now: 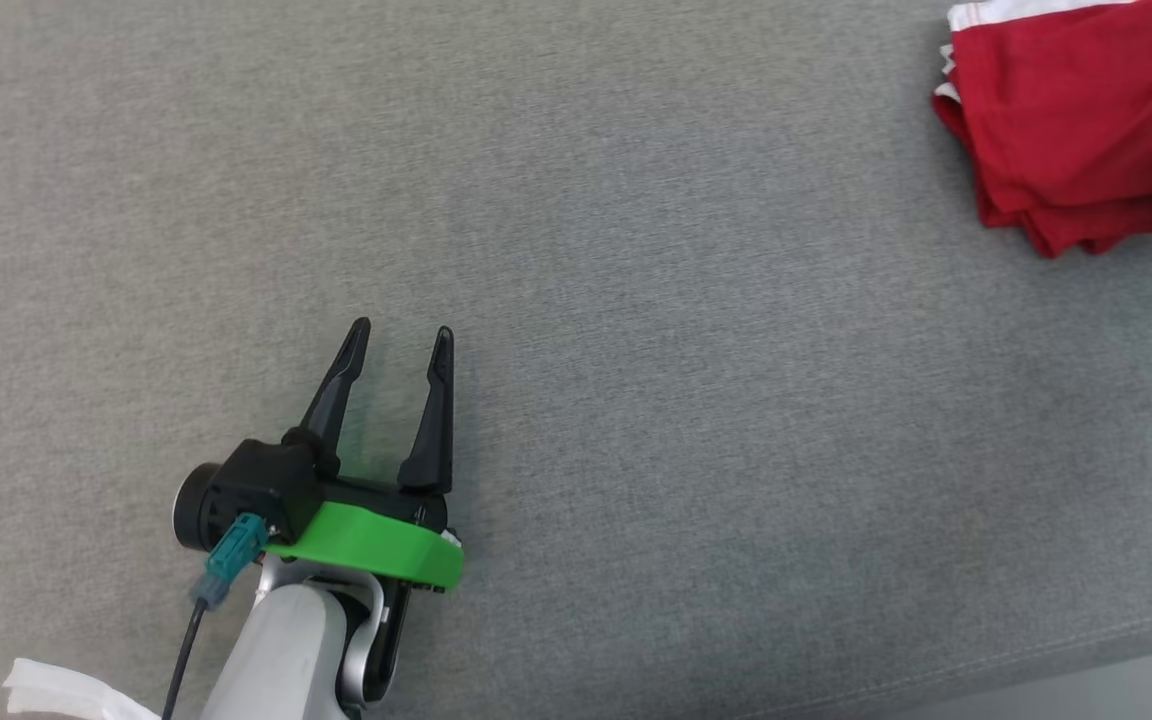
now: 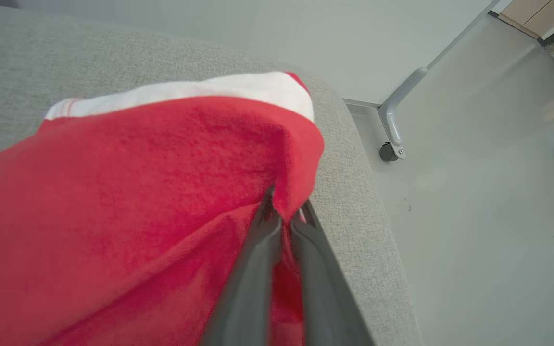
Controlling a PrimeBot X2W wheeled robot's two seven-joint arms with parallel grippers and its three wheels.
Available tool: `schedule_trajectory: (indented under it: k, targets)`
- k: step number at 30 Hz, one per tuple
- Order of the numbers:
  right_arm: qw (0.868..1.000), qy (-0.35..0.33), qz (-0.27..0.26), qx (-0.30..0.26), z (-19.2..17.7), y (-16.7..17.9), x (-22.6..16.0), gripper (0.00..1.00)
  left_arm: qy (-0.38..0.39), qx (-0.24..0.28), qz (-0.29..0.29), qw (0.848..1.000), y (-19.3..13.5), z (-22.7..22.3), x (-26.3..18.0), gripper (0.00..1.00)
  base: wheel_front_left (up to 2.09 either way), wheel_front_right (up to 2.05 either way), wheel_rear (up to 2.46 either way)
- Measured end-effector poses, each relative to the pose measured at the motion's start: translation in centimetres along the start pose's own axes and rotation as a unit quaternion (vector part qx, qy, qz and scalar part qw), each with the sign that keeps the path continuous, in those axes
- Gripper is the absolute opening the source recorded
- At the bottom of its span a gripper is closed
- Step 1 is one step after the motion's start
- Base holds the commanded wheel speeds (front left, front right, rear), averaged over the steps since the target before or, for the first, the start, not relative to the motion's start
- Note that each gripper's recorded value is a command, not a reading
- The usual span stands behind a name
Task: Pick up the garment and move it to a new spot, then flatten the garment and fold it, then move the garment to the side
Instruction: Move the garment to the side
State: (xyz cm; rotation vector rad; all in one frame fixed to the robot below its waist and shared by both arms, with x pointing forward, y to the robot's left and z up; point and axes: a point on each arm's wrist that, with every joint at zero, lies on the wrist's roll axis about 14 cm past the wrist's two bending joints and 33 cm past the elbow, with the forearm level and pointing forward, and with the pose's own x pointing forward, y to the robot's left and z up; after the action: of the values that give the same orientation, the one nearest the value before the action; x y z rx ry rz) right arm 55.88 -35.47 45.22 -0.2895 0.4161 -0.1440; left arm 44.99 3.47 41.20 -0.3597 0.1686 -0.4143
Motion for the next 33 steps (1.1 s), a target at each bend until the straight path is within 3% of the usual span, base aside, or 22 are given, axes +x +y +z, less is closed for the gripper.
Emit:
schedule_trajectory:
  k: [1, 2, 10, 20, 25, 33]
  targets:
    - [1.0, -0.001, 0.0, 0.0, 0.0, 0.1, 0.3, 0.32, 0.0, 0.0, 0.005, 1.0, 0.3, 0.0, -0.1, 1.0, 0.0, 0.0, 0.0]
    - [1.0, -0.006, -0.001, -0.001, 0.1, 0.1, 0.5, 1.0, 0.0, 0.0, 0.009, 1.0, 0.5, 0.1, -0.3, 1.0, 0.0, 0.0, 0.0]
    - [0.999, -0.037, -0.002, -0.006, 1.4, 0.1, 0.0, 1.0, -0.005, 0.0, 0.024, 1.0, 1.0, 0.7, -1.2, 1.0, 0.0, 0.0, 0.0]
    - [0.995, -0.097, 0.031, 0.012, 4.4, 3.4, -3.1, 1.0, -0.02, 0.001, 0.033, 0.999, 0.8, 2.3, -2.2, 1.0, 0.0, 0.0, 0.0]
    - [0.985, -0.158, 0.055, 0.039, 7.1, 5.8, -5.7, 1.0, -0.038, 0.005, 0.049, 0.998, 1.3, 3.9, -3.3, 1.0, 0.0, 0.0, 0.0]
    - [0.97, -0.212, 0.08, 0.088, 7.5, 9.3, -10.9, 1.0, -0.047, 0.008, 0.088, 0.995, 2.6, 4.7, -6.7, 1.0, 0.0, 0.0, 0.0]
